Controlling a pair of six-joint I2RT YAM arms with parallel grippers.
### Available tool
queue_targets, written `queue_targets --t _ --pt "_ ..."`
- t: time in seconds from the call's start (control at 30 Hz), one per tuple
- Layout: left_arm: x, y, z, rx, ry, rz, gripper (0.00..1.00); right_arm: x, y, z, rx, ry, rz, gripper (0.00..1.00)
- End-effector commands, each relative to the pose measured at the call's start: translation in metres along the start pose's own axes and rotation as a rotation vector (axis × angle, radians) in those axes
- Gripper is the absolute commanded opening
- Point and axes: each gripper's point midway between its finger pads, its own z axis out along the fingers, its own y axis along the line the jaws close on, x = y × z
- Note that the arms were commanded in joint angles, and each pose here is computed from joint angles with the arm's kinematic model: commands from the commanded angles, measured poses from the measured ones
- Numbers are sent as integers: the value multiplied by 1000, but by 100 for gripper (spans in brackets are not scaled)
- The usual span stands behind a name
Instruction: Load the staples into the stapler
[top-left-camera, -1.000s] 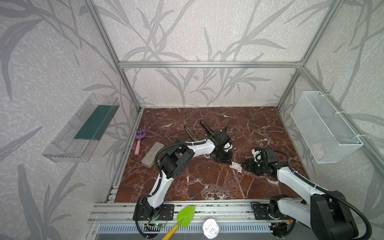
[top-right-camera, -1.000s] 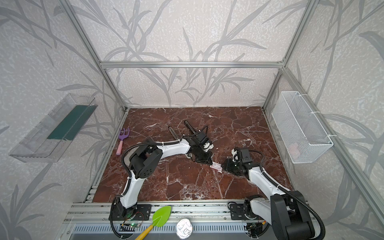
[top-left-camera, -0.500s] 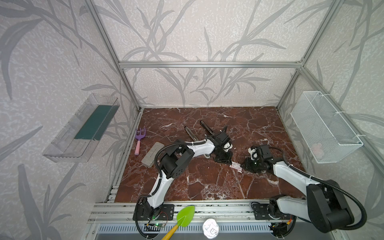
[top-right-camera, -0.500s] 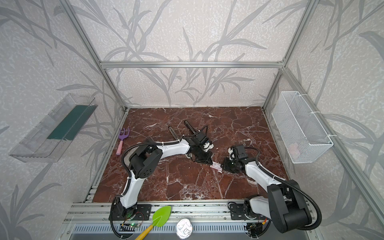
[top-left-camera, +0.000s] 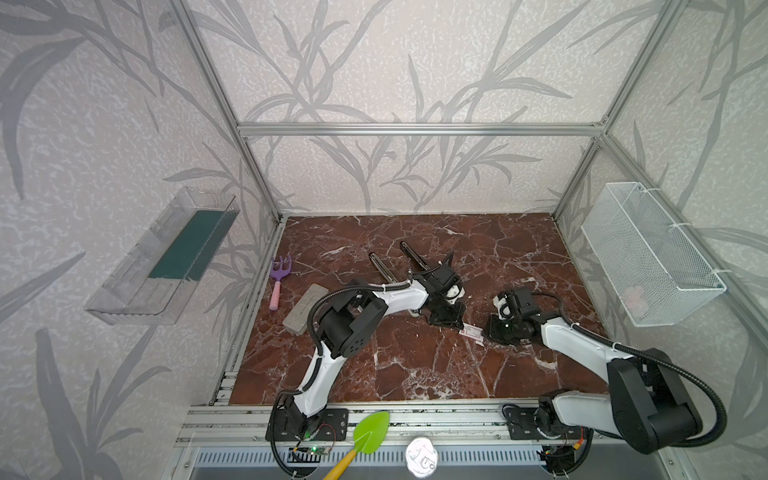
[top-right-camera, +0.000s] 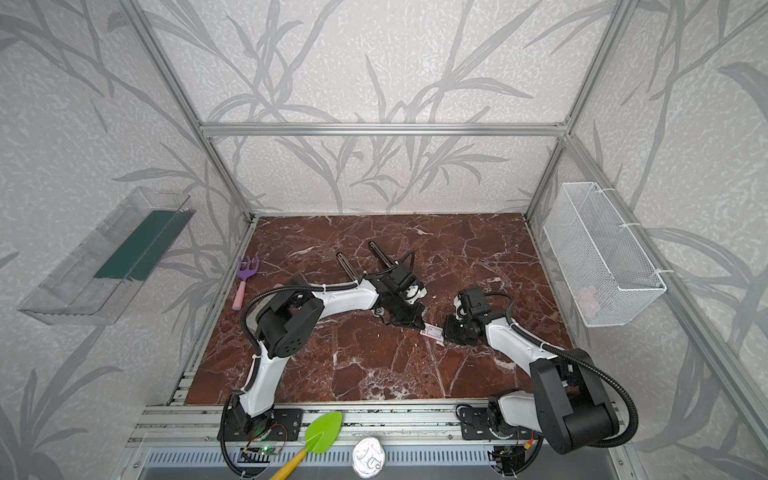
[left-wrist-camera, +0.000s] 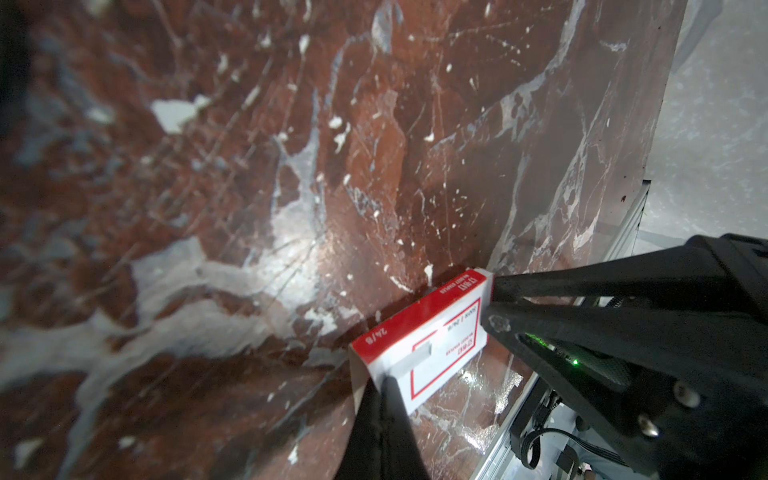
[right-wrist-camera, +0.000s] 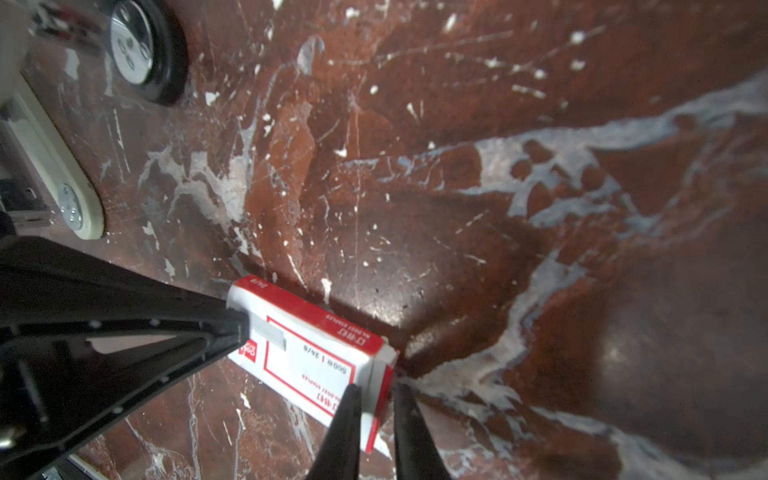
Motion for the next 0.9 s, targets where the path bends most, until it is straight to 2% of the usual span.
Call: queue_targets --t 0.0,0.63,0.67,0.73,0.87 --pt "2 4 -9 -22 -16 -13 0 0 -3 0 37 13 -12 14" --pt "-1 6 -19 -11 -57 -32 0 -1 -4 -2 66 18 -30 2" --pt "-2 6 -20 -9 -58 -31 0 -1 -3 -2 58 18 -31 3" --pt "-2 6 -19 -8 -58 -32 0 -3 4 -4 33 6 -35 14" --pt "-1 7 -19 -10 -56 -34 0 -6 17 -8 -11 -20 -56 25"
